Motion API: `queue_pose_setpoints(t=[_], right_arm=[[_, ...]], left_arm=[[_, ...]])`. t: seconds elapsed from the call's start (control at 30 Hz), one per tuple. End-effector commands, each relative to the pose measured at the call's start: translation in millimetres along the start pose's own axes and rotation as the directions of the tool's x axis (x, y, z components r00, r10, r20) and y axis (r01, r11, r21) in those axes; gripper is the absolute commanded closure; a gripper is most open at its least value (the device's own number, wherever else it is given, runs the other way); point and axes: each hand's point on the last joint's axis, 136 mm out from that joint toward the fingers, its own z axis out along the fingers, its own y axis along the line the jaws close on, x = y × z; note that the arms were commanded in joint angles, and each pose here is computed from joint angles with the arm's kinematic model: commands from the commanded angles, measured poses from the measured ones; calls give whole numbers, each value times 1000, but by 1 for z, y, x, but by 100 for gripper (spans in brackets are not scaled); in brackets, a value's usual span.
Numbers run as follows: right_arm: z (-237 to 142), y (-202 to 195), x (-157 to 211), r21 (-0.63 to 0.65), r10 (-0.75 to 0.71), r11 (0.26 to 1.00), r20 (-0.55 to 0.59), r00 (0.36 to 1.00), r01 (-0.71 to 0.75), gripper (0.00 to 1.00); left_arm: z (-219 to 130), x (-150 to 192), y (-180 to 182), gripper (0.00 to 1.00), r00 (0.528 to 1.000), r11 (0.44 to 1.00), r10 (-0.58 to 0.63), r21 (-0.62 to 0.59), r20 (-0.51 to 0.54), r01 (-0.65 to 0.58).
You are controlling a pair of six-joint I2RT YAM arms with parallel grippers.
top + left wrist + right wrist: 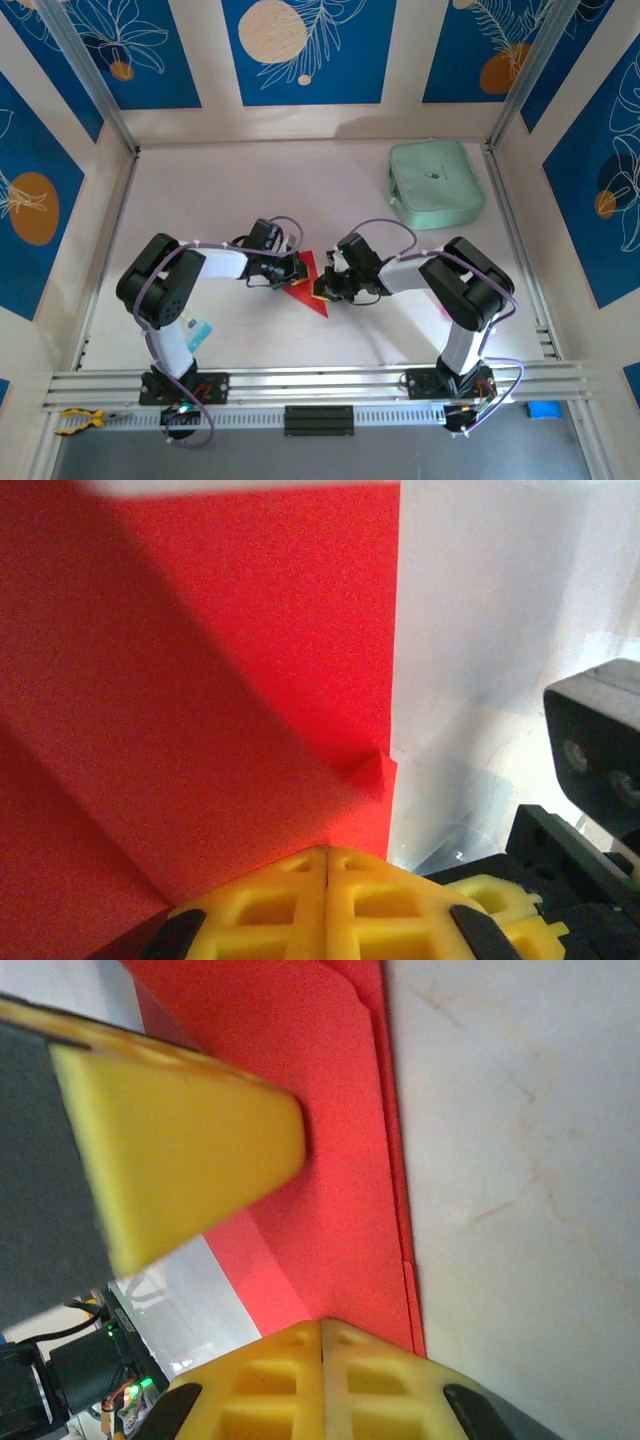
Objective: Fold a paper plane with a square sheet of paper (pick it up from the middle)
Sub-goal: Fourth fold the wing at the center of the table.
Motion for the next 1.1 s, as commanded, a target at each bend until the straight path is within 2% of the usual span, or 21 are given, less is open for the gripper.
queue_pose_setpoints(t=[0.0, 0.57, 0.87, 1.07], right_arm=[[-1, -73, 47, 232, 156, 964, -113, 981, -127, 100], [-2, -73, 51, 231, 151, 966, -128, 980, -118, 100], [-3, -69, 51, 227, 127, 969, -145, 981, -92, 100], [-4, -67, 49, 227, 123, 970, -141, 982, -89, 100]], left_arm=[[-7, -31, 44, 99, 993, 990, -39, -129, 110, 53], [-37, -80, 77, 99, 977, 977, -100, -169, 189, 133], [-49, -97, 80, 100, 974, 968, -105, -204, 199, 146], [-59, -98, 66, 100, 974, 976, -82, -180, 213, 122]])
